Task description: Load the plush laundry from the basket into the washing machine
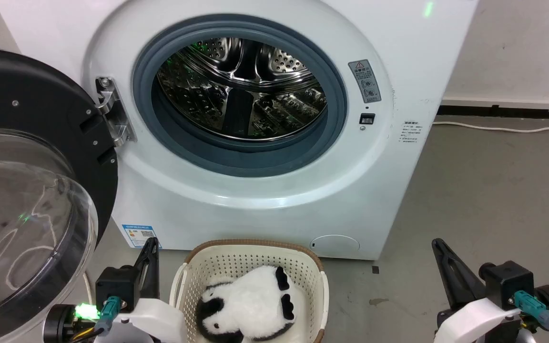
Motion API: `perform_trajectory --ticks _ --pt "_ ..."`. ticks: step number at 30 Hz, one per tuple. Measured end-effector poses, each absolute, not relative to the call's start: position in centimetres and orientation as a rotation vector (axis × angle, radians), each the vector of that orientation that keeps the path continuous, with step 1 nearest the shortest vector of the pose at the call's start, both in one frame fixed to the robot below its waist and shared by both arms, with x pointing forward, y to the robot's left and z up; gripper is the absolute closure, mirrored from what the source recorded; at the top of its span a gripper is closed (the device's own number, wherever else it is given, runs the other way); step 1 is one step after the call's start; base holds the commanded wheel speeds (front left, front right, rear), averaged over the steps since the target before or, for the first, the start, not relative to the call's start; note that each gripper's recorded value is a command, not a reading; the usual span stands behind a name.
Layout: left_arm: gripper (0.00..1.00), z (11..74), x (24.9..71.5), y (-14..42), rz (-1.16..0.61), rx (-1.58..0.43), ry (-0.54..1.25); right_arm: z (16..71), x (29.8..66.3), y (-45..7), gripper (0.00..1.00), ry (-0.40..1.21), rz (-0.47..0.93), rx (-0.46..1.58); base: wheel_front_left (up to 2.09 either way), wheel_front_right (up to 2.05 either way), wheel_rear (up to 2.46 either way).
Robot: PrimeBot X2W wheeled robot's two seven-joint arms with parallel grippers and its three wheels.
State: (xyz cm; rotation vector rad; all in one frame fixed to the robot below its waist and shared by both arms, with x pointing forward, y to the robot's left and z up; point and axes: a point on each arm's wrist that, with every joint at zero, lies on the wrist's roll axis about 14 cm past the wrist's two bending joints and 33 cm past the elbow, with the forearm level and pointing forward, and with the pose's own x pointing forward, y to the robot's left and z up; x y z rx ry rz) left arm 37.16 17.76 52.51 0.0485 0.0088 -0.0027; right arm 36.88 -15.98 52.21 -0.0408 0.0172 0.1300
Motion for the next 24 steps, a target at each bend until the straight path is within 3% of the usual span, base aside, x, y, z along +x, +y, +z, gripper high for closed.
perform_trajectory --ticks 19,20,21,22,24 --pt "1.00 52.51 37.16 17.74 -0.003 0.048 0.009 52.21 36.89 -15.99 1.00 0.017 0.130 -0.041 0.00 0.00 0.00" --pt "0.00 52.51 37.16 17.75 -0.003 0.048 0.009 52.20 36.88 -15.98 0.00 0.018 0.130 -0.040 0.00 0.00 0.00" --pt "1.00 52.51 37.16 17.76 -0.003 0.048 0.009 52.18 36.88 -15.97 1.00 0.018 0.130 -0.040 0.00 0.00 0.00" --pt "0.00 52.50 37.16 17.74 -0.003 0.048 0.009 52.18 36.88 -15.99 0.00 0.018 0.130 -0.040 0.00 0.00 0.00" --pt "0.00 52.51 37.16 17.75 -0.003 0.048 0.009 52.18 36.87 -15.97 0.00 0.018 0.130 -0.040 0.00 0.00 0.00"
